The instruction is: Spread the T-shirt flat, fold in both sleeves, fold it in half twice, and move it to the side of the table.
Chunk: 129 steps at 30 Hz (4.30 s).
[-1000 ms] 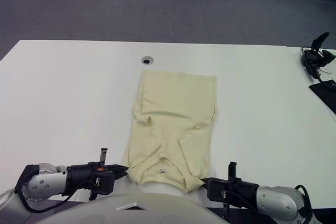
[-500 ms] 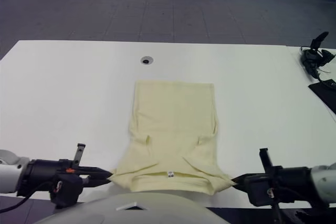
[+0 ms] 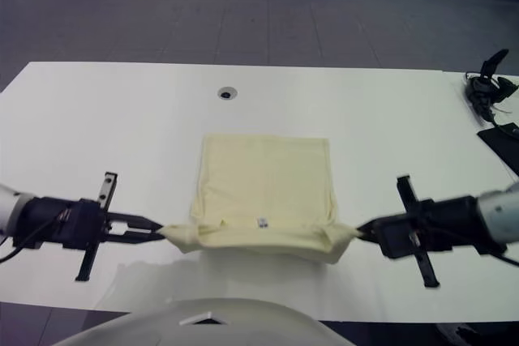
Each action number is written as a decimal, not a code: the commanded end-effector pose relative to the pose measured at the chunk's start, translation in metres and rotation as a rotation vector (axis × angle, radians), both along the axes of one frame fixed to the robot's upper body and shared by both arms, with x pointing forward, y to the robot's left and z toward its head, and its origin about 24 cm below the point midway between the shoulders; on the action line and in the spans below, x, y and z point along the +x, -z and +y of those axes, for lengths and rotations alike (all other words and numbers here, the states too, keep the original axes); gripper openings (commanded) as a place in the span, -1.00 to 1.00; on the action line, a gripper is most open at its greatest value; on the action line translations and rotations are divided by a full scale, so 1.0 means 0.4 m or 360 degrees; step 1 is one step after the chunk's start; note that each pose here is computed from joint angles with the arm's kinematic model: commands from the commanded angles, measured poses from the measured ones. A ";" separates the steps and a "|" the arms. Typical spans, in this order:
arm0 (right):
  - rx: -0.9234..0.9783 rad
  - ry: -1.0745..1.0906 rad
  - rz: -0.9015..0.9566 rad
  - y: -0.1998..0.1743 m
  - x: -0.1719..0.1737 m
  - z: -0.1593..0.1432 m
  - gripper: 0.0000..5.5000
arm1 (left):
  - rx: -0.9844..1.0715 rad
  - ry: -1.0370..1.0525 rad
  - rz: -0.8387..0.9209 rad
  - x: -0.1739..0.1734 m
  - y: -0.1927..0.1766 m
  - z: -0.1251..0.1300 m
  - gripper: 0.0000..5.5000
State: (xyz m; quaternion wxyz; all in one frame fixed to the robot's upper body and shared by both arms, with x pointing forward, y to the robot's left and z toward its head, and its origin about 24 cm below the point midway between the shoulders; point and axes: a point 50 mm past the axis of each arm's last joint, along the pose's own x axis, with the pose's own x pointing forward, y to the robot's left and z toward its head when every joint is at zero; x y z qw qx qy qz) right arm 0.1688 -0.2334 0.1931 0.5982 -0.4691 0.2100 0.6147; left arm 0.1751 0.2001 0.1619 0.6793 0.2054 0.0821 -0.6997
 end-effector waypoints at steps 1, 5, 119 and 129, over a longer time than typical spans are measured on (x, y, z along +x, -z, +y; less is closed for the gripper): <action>-0.0006 0.0094 -0.0045 0.017 0.135 0.003 -1.00 | -0.0040 -0.0108 0.0012 0.150 0.003 -0.004 -1.00; -0.0003 0.0148 -0.0024 0.024 0.224 0.011 -1.00 | -0.0051 -0.0246 0.0025 0.256 0.013 -0.014 -1.00; 0.0263 0.0240 -0.0455 0.114 0.034 0.134 0.96 | 0.0122 -0.0745 -0.0489 0.193 0.205 -0.130 0.96; -0.0099 0.0304 -0.0328 0.197 0.025 0.025 0.96 | 0.0481 -0.0703 -0.0453 0.203 0.332 -0.148 0.96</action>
